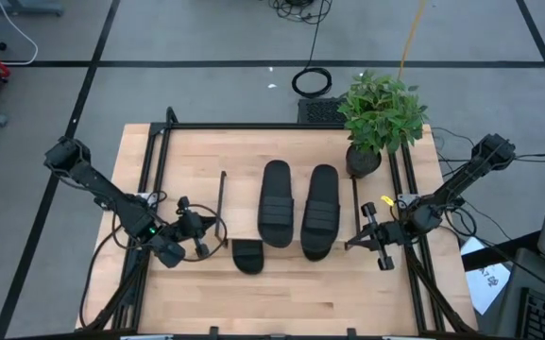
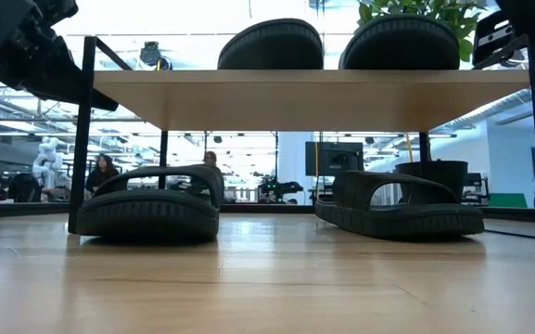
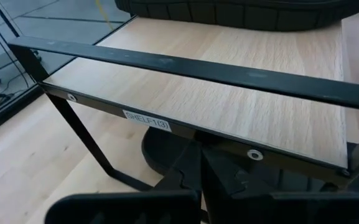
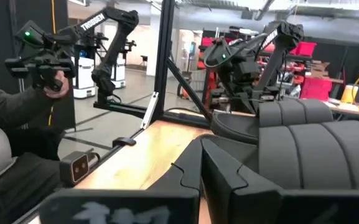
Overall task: Pick and place slides into the shelf
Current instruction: Adjust the shelf, then adjust the left black slide under the shelf
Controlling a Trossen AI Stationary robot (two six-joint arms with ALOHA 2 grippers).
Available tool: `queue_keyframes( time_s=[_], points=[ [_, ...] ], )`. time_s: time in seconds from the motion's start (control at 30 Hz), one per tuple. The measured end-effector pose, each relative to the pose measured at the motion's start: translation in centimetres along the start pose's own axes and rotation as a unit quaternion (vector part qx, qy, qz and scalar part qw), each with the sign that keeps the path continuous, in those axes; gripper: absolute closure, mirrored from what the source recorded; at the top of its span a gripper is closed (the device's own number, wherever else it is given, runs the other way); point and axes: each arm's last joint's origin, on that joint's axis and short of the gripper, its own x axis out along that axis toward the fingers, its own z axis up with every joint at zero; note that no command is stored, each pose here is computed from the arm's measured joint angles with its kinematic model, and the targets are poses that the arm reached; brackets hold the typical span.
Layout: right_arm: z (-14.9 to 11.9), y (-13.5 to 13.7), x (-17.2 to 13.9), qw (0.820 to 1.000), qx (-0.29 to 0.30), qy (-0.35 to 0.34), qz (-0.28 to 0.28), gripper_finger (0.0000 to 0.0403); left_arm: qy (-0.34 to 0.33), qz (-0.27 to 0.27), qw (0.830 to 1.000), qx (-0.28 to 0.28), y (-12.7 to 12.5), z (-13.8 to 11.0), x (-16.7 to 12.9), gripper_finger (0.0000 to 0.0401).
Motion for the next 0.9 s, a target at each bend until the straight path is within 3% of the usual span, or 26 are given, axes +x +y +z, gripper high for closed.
queue_keyframes(
  time_s=[0.27,0.53,0.6,0.7,0.9],
  points=[
    [0.5,-0.1,0.0,1.0,-0.012,-0.023,-0.002,0.0403,-0.05,0.067,0.996,0.033,1.0,0.7,-0.4,0.0401],
    [0.5,-0.1,0.0,1.0,-0.01,-0.027,-0.002,0.0403,-0.123,0.115,0.985,-0.028,3.4,3.0,-2.3,0.0401],
    [0.6,-0.1,0.0,1.0,-0.01,-0.028,-0.002,0.0403,-0.124,0.094,0.987,-0.036,3.6,3.5,-2.7,0.0401],
    [0.7,-0.1,0.0,0.999,-0.017,-0.033,-0.003,0.0403,-0.112,0.006,0.994,-0.013,2.9,4.2,-2.9,0.0401],
    [0.8,-0.1,0.0,0.999,-0.025,-0.037,-0.004,0.0403,-0.166,-0.116,0.979,0.033,0.0,5.3,-4.6,0.0401]
  ],
)
